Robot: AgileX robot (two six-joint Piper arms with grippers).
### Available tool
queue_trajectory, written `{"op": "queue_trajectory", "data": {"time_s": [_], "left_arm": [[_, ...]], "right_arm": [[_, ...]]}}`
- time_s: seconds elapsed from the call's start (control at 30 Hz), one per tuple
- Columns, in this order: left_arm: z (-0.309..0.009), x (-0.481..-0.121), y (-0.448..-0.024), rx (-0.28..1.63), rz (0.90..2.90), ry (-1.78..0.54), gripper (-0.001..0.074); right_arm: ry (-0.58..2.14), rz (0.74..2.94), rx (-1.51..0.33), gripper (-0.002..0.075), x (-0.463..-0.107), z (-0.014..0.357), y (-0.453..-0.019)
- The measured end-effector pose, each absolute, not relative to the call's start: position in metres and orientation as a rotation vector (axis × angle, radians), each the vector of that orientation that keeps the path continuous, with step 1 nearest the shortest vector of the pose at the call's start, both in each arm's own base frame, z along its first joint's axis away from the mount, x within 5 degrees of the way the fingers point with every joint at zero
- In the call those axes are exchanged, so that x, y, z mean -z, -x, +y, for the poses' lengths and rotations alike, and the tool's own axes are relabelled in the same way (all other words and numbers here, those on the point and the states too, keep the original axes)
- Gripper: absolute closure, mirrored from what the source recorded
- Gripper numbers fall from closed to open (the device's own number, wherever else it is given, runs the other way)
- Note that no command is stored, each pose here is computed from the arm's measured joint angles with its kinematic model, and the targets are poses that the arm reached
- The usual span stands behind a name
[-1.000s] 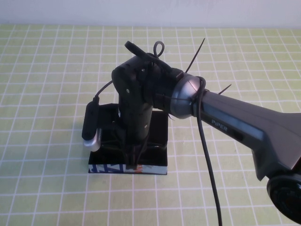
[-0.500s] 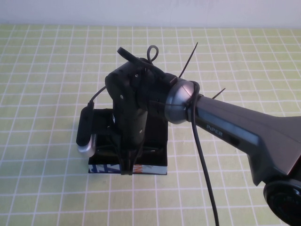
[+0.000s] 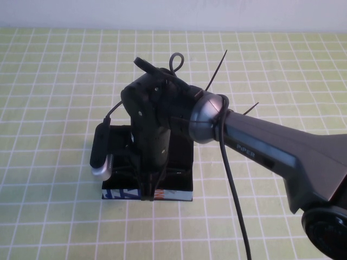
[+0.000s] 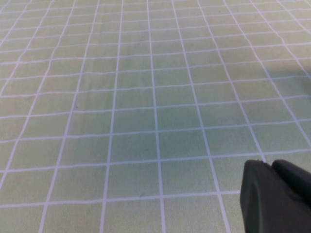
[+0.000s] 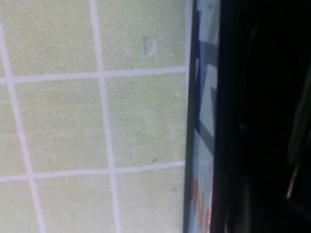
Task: Return glasses to glasses case
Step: Place the glasses in the glasses case
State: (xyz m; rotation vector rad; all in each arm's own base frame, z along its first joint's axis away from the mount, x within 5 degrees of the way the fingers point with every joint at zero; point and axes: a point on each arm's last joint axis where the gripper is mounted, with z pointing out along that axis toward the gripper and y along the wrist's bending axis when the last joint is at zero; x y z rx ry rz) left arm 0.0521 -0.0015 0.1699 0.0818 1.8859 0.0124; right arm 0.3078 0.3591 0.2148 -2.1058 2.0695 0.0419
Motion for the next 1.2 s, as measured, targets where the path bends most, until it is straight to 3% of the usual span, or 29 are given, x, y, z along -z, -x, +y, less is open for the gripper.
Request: {"op": "queue_trajectory", "data": {"time_s": [0.47,0.73,0.9,1.03,1.2], "left_arm": [[-0.002,-0.170,-0.052,-0.012,1.886,-0.082,0.0737],[-0.002,-0.170,-0.052,-0.012,1.886,-0.082,0.0737],[-0.002,-0.170,-0.052,-0.012,1.886,-0.082,0.0737],[-0.002,-0.170,-0.052,-0.012,1.886,-0.082,0.0737],[-0.002,-0.170,-0.052,-0.012,1.886,-0.082,0.0737]], "right_arm": [[2.115,2.079,-0.041,0.0657,-0.208,0.360,-0.309],[2.104,2.072,-0.019,0.0473,-0.214,0.358,-0.309],[2.072,2.039,0.007,0.0444,-0.235,0.353,-0.308],[2.000,2.046,0.057,0.0461,-0.256,0.343,-0.312],[1.894,2.087,0.082,0.0616,-0.275,0.325,-0.321]]}}
